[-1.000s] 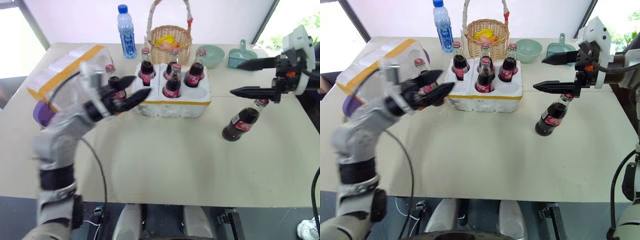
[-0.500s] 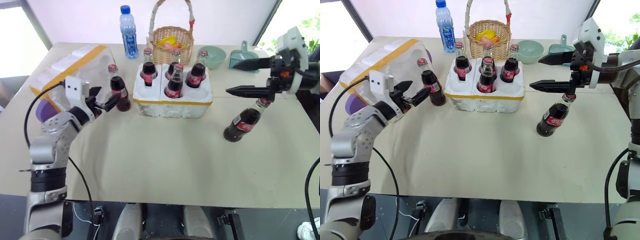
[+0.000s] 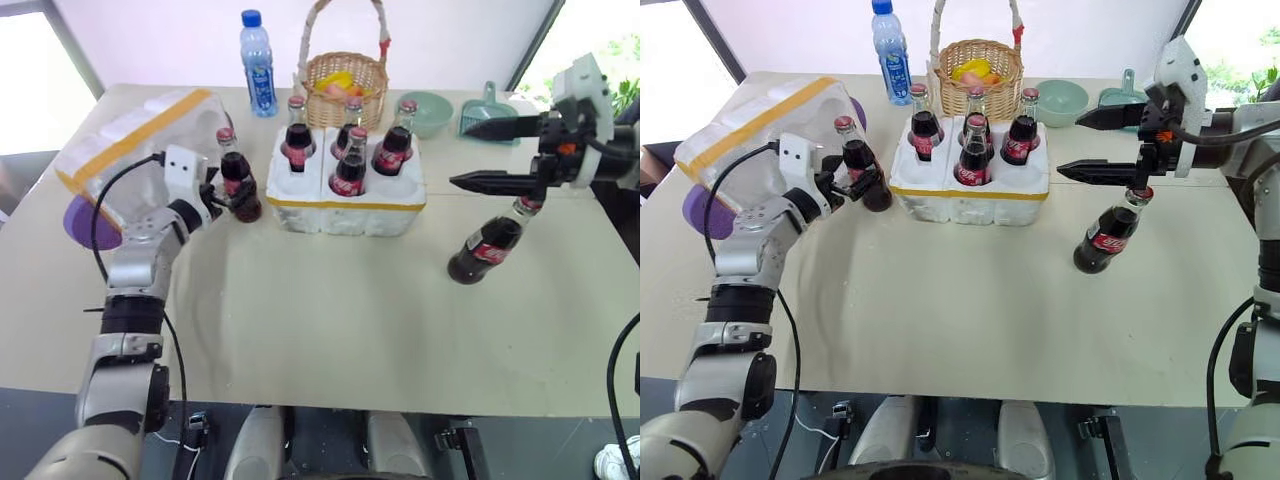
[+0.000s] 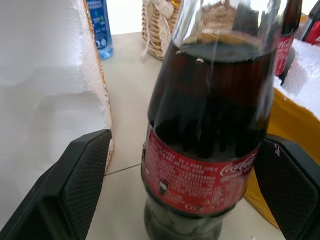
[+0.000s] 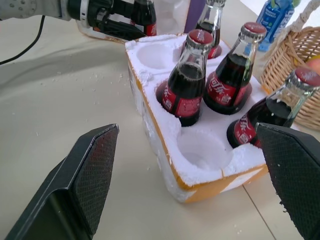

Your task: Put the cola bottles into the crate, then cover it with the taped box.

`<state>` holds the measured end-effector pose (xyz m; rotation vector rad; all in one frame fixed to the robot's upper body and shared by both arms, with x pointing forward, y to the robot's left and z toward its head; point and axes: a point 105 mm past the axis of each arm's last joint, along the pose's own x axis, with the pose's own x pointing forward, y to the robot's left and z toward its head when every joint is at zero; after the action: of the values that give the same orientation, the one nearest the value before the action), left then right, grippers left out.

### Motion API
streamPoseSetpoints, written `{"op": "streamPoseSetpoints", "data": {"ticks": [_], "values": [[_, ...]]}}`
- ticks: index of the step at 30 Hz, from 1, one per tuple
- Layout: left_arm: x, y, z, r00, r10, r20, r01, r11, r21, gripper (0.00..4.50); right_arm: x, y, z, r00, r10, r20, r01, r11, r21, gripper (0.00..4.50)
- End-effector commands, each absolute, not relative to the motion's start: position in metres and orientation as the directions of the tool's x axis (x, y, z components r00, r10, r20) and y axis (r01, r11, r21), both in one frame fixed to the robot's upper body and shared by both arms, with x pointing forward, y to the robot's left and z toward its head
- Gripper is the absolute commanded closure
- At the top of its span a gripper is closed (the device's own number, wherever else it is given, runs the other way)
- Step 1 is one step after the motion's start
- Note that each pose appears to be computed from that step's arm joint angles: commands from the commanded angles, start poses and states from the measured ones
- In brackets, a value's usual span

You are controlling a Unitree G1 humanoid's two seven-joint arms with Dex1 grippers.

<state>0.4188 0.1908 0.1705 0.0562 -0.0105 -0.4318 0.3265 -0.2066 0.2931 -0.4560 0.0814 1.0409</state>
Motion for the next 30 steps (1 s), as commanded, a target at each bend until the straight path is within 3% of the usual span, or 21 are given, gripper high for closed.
{"op": "streamPoseSetpoints", "data": {"ticks": [1, 3, 5, 14, 17, 20, 23, 30], "values": [[0.420, 0.189, 0.181, 0.900, -0.435, 0.035, 0.430, 0.897, 0.097, 0.30, 0.319, -0.207, 0.311, 0.525, 0.818, -0.236, -0.825, 0.420, -0.379, 0.00], [0.419, 0.193, 0.180, 0.902, -0.431, 0.035, 0.426, 0.899, 0.100, 0.86, 0.319, -0.207, 0.310, 0.525, 0.818, -0.234, -0.825, 0.422, -0.377, 0.00], [0.415, 0.197, 0.181, 0.904, -0.427, 0.032, 0.421, 0.900, 0.110, 1.75, 0.319, -0.207, 0.309, 0.525, 0.819, -0.233, -0.825, 0.422, -0.376, 0.00], [0.375, 0.219, 0.226, 0.878, -0.453, 0.155, 0.454, 0.890, 0.030, 1.75, 0.319, -0.205, 0.308, 0.524, 0.820, -0.230, -0.826, 0.423, -0.374, 0.00], [0.346, 0.220, 0.266, 0.796, -0.538, 0.277, 0.574, 0.816, -0.065, 1.75, 0.318, -0.207, 0.305, 0.527, 0.817, -0.233, -0.825, 0.428, -0.368, 0.00], [0.335, 0.211, 0.289, 0.742, -0.585, 0.326, 0.639, 0.765, -0.080, 1.75, 0.318, -0.207, 0.304, 0.530, 0.816, -0.230, -0.825, 0.433, -0.364, 0.00], [0.340, 0.187, 0.310, 0.691, -0.622, 0.368, 0.685, 0.726, -0.061, 1.75, 0.319, -0.205, 0.303, 0.531, 0.818, -0.222, -0.824, 0.436, -0.361, 0.00], [0.382, 0.143, 0.292, 0.713, -0.634, 0.299, 0.657, 0.753, 0.029, 1.75, 0.319, -0.204, 0.305, 0.542, 0.814, -0.206, -0.814, 0.449, -0.368, 0.00]]}}
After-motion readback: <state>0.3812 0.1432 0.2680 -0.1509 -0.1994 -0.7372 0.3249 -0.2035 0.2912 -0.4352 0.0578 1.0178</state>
